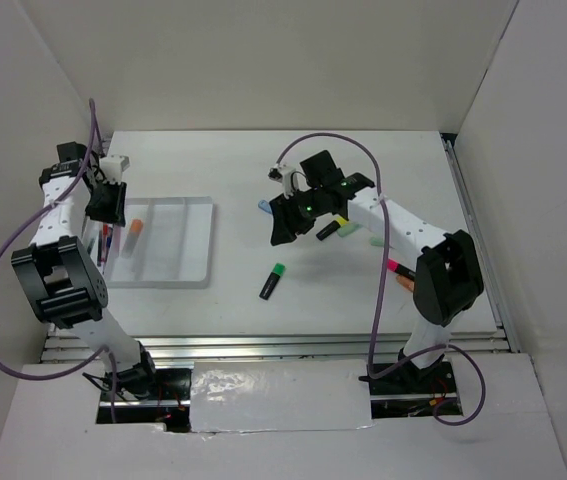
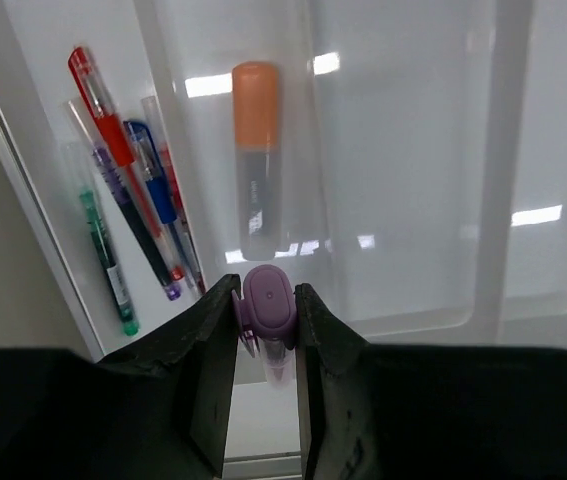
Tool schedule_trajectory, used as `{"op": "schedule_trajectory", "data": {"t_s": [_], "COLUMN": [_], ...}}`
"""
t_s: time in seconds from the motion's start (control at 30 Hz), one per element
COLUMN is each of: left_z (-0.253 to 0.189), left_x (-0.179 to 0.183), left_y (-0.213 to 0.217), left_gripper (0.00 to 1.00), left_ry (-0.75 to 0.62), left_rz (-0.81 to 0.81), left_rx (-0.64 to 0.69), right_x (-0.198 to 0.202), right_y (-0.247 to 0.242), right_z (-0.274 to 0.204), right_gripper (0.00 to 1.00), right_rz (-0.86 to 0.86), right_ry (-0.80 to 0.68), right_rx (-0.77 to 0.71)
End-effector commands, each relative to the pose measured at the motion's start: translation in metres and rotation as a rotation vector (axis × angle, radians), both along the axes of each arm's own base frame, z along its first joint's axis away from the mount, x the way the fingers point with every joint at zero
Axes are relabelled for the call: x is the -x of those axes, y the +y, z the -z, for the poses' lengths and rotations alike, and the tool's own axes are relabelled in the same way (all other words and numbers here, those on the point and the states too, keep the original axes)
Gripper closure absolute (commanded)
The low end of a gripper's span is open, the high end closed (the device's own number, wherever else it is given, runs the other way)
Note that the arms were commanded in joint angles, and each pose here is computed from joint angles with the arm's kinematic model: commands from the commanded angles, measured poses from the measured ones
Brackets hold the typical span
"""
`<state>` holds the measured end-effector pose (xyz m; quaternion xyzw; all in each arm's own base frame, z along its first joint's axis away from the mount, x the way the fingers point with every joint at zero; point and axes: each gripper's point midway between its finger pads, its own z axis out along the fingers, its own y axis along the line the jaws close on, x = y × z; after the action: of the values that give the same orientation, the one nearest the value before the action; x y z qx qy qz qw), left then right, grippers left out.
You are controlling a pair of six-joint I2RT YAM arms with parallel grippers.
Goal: Sort the stationery into containers
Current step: Place the stationery into the container, then grab a piece of stationery with the right arm
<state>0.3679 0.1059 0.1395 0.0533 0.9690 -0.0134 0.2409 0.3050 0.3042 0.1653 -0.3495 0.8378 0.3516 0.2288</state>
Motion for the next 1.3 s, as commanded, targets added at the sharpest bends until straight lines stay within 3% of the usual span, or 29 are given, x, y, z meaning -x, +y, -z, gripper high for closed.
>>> {"op": "schedule_trajectory", "data": {"t_s": [0.0, 0.27, 0.47, 0.63, 0.83, 1.07, 1.27], "left_z": [0.004, 0.033, 0.052, 0.056, 0.025, -0.04, -0.056], "left_x": [-0.002, -0.023, -0.024, -0.023, -0.031, -0.034, -0.022], "left_y": [0.014, 0.011, 0.01, 0.006, -0.004, -0.034, -0.065], "left_gripper": [0.8, 0.7, 0.5, 0.36, 0.27, 0.25, 0.25], "left_ry": [0.027, 0.06, 0.102, 0.109, 0.006, -0.223, -0.227], "left_rz": [0.046, 0.018, -0.013, -0.003, 0.029, 0.074, 0.154], "left_rx": [-0.062, 0.015, 0.045, 0.066, 0.101, 0.182, 0.27], "right_x": [-0.007, -0.014, -0.043, -0.071, -0.103, -0.149, -0.18], "right_y": [-0.006, -0.018, -0.051, -0.1, -0.169, -0.217, -0.236], "right_z": [-0.023, -0.015, -0.006, 0.022, 0.042, 0.046, 0.075], "right_gripper": [0.42, 0.42, 0.43, 0.44, 0.44, 0.43, 0.38], "right_rz": [0.012, 0.047, 0.161, 0.246, 0.383, 0.582, 0.453], "right_ry": [-0.09, -0.078, -0.088, -0.116, -0.135, -0.085, -0.095], "right_rx": [-0.024, -0.007, 0.054, 0.236, 0.398, 0.392, 0.581]}}
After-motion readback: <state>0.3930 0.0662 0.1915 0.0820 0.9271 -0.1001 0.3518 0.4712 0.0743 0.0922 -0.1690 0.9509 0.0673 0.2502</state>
